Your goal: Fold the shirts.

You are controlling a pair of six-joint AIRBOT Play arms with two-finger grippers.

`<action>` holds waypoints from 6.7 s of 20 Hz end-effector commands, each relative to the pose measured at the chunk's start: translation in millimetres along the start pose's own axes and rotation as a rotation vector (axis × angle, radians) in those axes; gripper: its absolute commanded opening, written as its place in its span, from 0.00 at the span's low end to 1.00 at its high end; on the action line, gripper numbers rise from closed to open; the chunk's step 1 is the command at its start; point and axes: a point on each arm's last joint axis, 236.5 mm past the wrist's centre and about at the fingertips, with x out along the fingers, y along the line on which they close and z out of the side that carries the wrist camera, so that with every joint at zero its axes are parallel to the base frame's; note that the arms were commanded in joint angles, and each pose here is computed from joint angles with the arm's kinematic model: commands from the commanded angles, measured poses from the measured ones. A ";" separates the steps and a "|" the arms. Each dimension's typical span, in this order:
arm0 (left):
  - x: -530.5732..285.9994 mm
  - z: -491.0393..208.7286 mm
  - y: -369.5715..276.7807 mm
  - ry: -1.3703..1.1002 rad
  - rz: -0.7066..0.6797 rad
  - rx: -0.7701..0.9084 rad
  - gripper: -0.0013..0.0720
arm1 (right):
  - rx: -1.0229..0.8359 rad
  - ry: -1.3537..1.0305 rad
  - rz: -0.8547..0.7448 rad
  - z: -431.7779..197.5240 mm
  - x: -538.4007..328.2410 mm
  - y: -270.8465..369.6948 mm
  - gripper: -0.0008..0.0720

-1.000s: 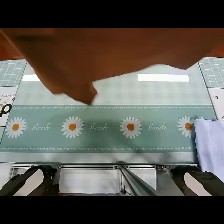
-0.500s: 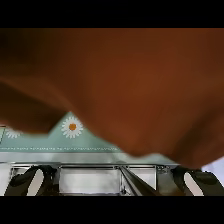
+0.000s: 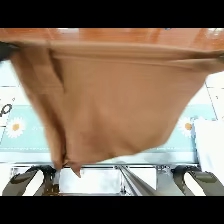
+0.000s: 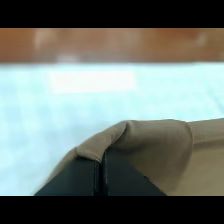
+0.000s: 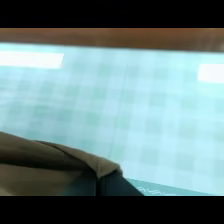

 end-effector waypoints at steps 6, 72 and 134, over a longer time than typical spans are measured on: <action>240.4 -38.2 113.9 0.146 0.007 -0.205 0.04 | 0.200 0.157 0.003 -13.6 230.5 -79.8 0.04; 75.9 -314.6 170.3 0.575 0.154 -0.940 0.04 | 0.846 0.697 0.152 -296.9 224.7 -81.0 0.38; 250.0 -85.1 233.1 0.235 0.502 -0.265 0.04 | 0.502 0.204 0.188 -56.2 328.5 -139.5 0.04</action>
